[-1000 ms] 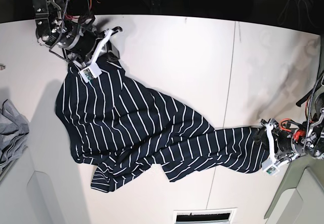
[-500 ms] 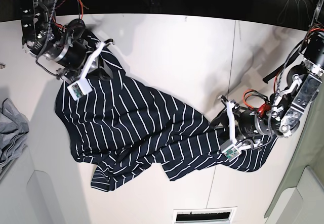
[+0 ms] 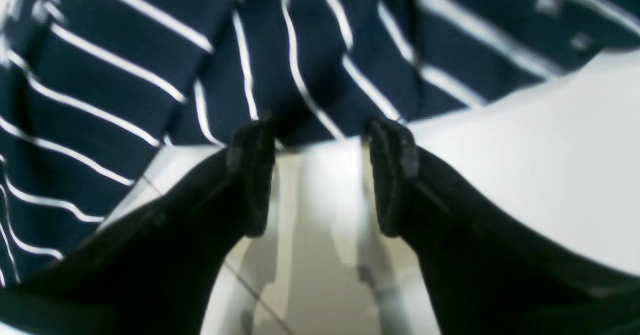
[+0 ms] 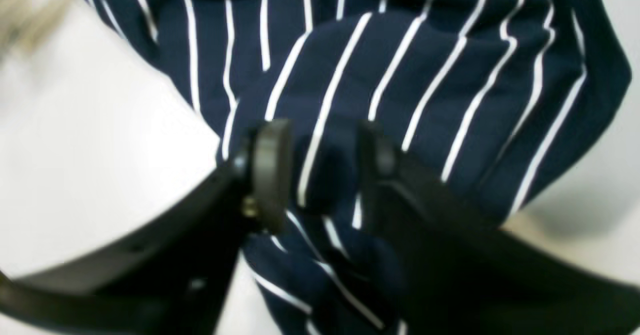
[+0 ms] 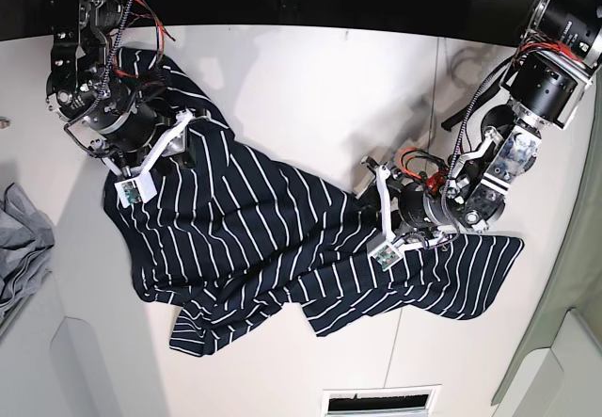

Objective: Layout the t-shirt on the table in an organized manner, then fold the t-shirt properly

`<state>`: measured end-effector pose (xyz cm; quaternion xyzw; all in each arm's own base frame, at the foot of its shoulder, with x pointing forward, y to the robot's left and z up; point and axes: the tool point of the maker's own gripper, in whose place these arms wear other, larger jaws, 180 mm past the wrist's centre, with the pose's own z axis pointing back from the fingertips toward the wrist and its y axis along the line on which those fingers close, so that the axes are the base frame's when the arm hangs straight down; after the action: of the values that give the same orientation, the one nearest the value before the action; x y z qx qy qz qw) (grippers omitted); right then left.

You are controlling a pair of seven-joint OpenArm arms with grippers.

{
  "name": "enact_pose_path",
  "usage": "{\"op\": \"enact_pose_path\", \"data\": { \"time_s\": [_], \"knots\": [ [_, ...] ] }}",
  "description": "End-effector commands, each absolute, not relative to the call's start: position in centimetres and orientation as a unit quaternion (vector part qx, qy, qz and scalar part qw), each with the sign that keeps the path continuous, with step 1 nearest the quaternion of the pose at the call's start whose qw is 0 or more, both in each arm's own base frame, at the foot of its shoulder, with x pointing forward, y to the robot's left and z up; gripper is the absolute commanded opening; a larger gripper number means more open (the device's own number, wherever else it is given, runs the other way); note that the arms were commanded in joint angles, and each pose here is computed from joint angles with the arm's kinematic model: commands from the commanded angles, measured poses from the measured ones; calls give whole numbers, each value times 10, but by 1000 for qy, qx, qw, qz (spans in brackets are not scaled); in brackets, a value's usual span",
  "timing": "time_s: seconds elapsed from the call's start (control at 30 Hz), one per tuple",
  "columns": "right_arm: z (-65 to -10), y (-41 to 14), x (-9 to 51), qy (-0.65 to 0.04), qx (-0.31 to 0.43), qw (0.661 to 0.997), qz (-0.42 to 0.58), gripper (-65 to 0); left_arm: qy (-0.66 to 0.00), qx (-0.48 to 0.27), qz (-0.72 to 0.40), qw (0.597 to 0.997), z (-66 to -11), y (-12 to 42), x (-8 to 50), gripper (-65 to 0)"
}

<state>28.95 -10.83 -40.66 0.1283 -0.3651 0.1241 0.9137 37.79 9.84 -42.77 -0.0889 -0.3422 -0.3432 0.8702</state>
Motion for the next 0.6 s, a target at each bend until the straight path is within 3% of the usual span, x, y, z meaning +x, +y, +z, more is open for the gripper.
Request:
{"op": "enact_pose_path", "data": {
  "time_s": [0.0, 0.27, 0.33, 0.4, 0.43, 0.57],
  "knots": [
    [-397, -103, 298, -386, 139, 904, 123, -397, -373, -84, -344, 858, -413, 98, 393, -316],
    [-450, -85, 285, -328, 160, 922, 131, -398, -388, -55, -334, 857, -434, 82, 400, -337],
    [-463, -89, 278, -309, 150, 929, 136, -456, -380, -54, -341, 858, -442, 73, 397, -448],
    [-471, -95, 270, -289, 135, 937, 145, -587, -376, -53, -345, 858, -445, 68, 395, -602],
    [-474, -98, 267, -282, 129, 939, 150, -650, -373, -53, -346, 859, -446, 66, 394, -650],
    [-479, -110, 259, -253, 115, 947, 161, -650, -357, -60, -364, 858, -443, 60, 387, -650]
  ]
}}
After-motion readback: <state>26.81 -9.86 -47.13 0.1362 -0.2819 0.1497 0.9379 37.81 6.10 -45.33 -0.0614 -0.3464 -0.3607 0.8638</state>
